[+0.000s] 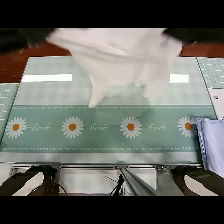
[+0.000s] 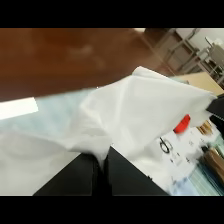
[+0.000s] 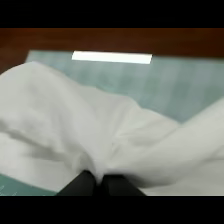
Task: Fold the shirts.
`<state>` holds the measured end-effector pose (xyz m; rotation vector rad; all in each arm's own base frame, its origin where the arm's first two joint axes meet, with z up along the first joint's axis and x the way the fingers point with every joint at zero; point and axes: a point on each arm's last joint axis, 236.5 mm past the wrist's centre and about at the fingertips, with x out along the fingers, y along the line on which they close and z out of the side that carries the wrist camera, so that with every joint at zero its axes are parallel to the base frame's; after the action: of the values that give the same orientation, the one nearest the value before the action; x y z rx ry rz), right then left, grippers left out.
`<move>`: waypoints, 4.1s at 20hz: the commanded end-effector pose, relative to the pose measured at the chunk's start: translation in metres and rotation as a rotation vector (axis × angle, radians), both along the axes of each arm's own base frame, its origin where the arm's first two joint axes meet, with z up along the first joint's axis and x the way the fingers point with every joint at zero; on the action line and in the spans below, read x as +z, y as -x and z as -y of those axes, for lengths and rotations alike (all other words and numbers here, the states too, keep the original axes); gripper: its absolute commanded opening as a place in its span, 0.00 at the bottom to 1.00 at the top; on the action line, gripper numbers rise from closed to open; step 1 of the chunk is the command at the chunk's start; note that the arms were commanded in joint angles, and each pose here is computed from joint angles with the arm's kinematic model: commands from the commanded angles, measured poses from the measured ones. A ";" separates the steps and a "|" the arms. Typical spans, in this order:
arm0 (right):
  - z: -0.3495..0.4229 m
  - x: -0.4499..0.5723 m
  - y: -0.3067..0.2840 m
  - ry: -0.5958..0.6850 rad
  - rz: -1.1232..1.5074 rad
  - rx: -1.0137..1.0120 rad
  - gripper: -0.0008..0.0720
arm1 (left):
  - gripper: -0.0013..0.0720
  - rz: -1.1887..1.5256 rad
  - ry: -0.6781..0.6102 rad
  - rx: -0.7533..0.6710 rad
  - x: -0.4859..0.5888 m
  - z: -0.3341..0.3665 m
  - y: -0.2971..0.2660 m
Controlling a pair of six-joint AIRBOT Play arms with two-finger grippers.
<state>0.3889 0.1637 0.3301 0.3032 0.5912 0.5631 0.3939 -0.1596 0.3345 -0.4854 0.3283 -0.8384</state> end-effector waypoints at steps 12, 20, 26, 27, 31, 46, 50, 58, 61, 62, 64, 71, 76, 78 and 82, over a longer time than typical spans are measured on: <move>0.040 0.158 0.247 0.197 0.467 0.035 0.06 | 0.05 0.500 -0.338 0.216 0.179 -0.015 0.219; 0.022 -0.025 0.121 0.171 -0.058 0.097 0.06 | 0.05 -0.224 -0.429 0.171 -0.031 -0.049 0.142; -0.018 -0.149 -0.016 -0.017 -0.283 0.122 0.06 | 0.05 -0.499 -0.315 0.327 -0.201 -0.083 0.051; -0.021 -0.167 -0.037 -0.047 -0.316 0.107 0.06 | 0.05 -0.525 -0.306 0.361 -0.221 -0.090 0.037; -0.028 -0.232 -0.114 -0.129 -0.402 0.034 0.06 | 0.05 -0.649 -0.272 0.430 -0.286 -0.106 -0.007; 0.159 -0.280 -0.021 0.181 -0.750 -0.115 0.87 | 0.98 -1.184 -0.254 0.417 -0.381 -0.199 0.088; 0.157 -0.327 0.037 -0.009 -0.695 -0.361 0.87 | 0.98 -1.211 0.020 0.329 -0.413 -0.145 0.109; 0.112 -0.382 0.122 -0.142 -0.794 -0.375 0.87 | 0.97 -1.194 0.060 0.223 -0.431 -0.082 0.099; 0.110 -0.382 0.124 -0.145 -0.802 -0.369 0.87 | 0.97 -1.193 0.022 0.197 -0.439 -0.061 0.098; 0.110 -0.382 0.124 -0.144 -0.803 -0.368 0.87 | 0.94 -1.189 0.009 0.189 -0.441 -0.056 0.097; 0.116 -0.388 0.129 -0.101 -0.813 -0.371 0.87 | 0.17 -1.177 -0.006 0.172 -0.438 -0.051 0.094; 0.080 -0.424 0.206 0.006 -1.083 -0.204 0.87 | 0.05 -1.098 -0.015 0.144 -0.417 -0.053 0.072; 0.053 -0.430 0.182 -0.054 -1.039 -0.206 0.87 | 0.05 -1.099 -0.014 0.143 -0.417 -0.052 0.072; 0.050 -0.434 0.170 -0.054 -1.028 -0.212 0.87 | 0.05 -1.099 -0.014 0.143 -0.417 -0.052 0.072; 0.037 -0.441 0.156 -0.049 -1.037 -0.193 0.75 | 0.05 -1.099 -0.014 0.143 -0.417 -0.052 0.072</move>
<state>0.2224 0.1188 -0.1041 0.7080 1.5312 0.1915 0.3219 -0.1070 -0.0826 -0.9211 1.2876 -0.3566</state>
